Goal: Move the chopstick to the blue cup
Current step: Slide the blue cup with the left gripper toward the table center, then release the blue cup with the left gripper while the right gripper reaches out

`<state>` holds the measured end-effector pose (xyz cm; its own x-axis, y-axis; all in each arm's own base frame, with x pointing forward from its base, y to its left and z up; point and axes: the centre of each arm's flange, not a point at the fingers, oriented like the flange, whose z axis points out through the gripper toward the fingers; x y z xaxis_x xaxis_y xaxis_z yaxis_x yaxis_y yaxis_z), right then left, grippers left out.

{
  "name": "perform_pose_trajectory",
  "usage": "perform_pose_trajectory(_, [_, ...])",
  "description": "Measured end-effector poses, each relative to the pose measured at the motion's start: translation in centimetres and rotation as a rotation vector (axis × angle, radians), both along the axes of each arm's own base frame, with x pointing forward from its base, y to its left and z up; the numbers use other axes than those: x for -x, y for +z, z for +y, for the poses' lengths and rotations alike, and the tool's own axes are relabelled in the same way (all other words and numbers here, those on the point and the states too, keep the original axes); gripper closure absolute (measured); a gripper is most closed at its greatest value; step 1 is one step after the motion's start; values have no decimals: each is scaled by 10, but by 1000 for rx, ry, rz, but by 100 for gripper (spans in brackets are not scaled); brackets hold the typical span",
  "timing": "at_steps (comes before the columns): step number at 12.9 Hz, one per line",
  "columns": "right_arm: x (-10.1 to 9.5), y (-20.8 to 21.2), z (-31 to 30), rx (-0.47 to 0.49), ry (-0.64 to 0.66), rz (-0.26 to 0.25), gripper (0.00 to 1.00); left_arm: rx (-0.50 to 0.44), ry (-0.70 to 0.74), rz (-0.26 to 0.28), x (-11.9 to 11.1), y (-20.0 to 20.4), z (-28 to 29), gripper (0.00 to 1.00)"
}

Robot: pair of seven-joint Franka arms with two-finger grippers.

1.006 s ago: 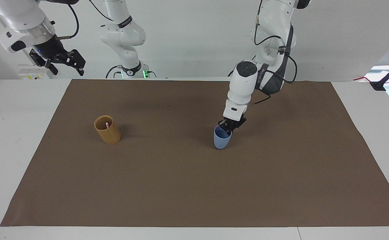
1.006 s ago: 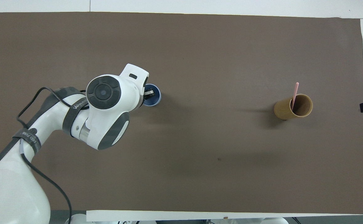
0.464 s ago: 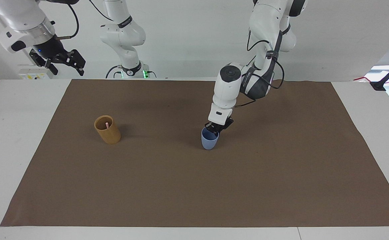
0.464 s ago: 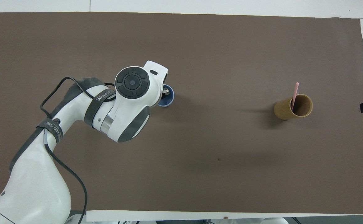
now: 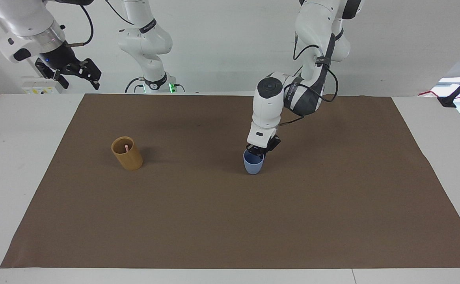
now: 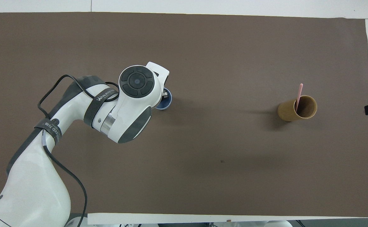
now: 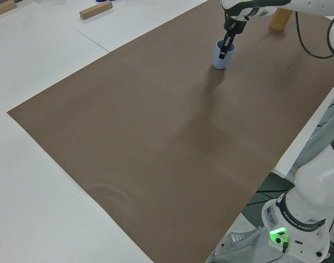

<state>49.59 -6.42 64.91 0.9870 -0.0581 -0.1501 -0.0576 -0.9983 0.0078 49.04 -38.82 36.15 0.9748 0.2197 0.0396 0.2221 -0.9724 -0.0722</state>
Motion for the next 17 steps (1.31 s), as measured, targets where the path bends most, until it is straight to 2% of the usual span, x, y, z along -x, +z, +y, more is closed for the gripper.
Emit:
perform_pose_trajectory(3, [2, -2, 2, -1, 3, 5, 0, -5, 3, 0, -3, -3, 2, 42])
perform_pose_trajectory(4, [2, -2, 2, -1, 4, 6, 0, 3, 10, -12, -6, 5, 4, 26])
perform_pose_trajectory(6, [1, -2, 4, 0, 7, 3, 0, 34, 30, -51, -13, 39, 15, 1])
perform_pose_trajectory(9, [0, 1, 5, 1, 17, -15, 0, 57, 82, -81, -12, 113, 54, 1])
perform_pose_trajectory(12, [-14, 6, 24, 0, 123, -107, 0, 56, 53, -100, -22, 175, 130, 1])
perform_pose_trajectory(15, [-37, -15, 69, -60, 266, -212, 0, 13, -78, -40, -41, 208, 245, 1])
perform_pose_trajectory(16, [-46, -34, 74, -83, 309, -248, 0, 6, -122, -23, -45, 220, 282, 1])
perform_pose_trajectory(17, [-52, -59, 74, -93, 354, -256, 0, 1, -162, -9, -48, 232, 318, 1])
